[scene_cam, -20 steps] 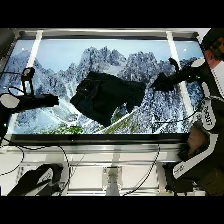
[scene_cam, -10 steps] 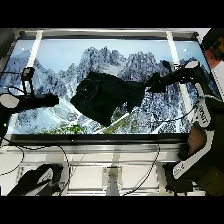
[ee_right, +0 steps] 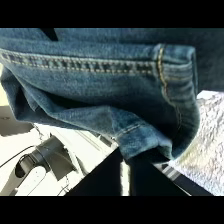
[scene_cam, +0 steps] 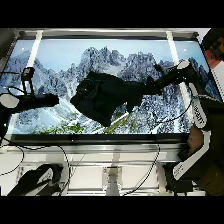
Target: Fold the clothes and pants, and hang the long-sleeved shirts on hangers.
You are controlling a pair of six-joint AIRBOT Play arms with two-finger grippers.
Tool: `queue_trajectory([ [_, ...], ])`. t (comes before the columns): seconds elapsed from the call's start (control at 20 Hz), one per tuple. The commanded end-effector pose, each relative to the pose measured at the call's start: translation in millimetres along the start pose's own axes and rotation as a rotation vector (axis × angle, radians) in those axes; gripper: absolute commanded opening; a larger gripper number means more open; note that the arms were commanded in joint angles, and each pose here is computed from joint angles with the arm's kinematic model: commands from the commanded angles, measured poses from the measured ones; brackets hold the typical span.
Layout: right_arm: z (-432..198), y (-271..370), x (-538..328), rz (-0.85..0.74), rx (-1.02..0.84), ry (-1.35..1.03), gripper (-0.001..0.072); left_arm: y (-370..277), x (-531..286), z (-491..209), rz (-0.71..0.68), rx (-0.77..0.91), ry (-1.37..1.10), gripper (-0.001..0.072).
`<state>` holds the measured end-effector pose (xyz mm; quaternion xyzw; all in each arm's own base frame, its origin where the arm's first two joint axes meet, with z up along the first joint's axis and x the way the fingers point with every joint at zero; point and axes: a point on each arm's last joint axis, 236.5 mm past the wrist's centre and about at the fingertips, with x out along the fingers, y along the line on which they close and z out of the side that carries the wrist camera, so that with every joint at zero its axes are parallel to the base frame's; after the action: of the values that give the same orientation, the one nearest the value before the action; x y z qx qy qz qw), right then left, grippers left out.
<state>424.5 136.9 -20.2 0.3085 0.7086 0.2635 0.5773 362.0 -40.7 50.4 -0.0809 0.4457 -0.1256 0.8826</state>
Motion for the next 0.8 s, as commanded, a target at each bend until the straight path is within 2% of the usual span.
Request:
queue_trajectory([
  [0.0, -5.2, -2.6, -8.2, -0.016, 0.008, 0.009, 0.0015, 0.0, 0.0, 0.0, 0.001, 0.001, 0.000, 0.0036],
  [0.15, 0.0, -11.5, -45.2, -0.073, 0.019, -0.069, 0.0014, 7.6, 3.4, -3.3, 0.022, -0.016, 0.011, 0.0035],
  [0.4, 6.7, -15.4, -117.2, -0.111, 0.023, -0.262, 0.0014, 49.4, 22.8, -48.9, 0.081, -0.286, 0.092, 0.0036],
  [0.5, 6.6, -14.0, -117.8, -0.109, 0.027, -0.265, 0.0014, 43.6, 36.1, -67.5, 0.025, -0.422, 0.123, 0.0037],
  [0.55, 6.9, -12.5, -116.1, -0.111, 0.022, -0.263, 0.0014, 31.0, 44.3, -67.9, -0.041, -0.457, 0.120, 0.0037],
  [0.6, 6.7, -9.6, -113.7, -0.107, 0.017, -0.259, 0.0014, 13.8, 51.5, -61.8, -0.125, -0.448, 0.104, 0.0067],
  [0.7, 5.7, -5.8, -110.0, -0.106, 0.008, -0.249, 0.0014, -16.0, 65.1, -42.5, -0.283, -0.432, 0.048, 0.0506],
  [0.75, 5.4, -5.5, -109.7, -0.106, 0.008, -0.248, 0.0015, -19.4, 73.7, -38.6, -0.310, -0.479, 0.039, 0.0517],
])
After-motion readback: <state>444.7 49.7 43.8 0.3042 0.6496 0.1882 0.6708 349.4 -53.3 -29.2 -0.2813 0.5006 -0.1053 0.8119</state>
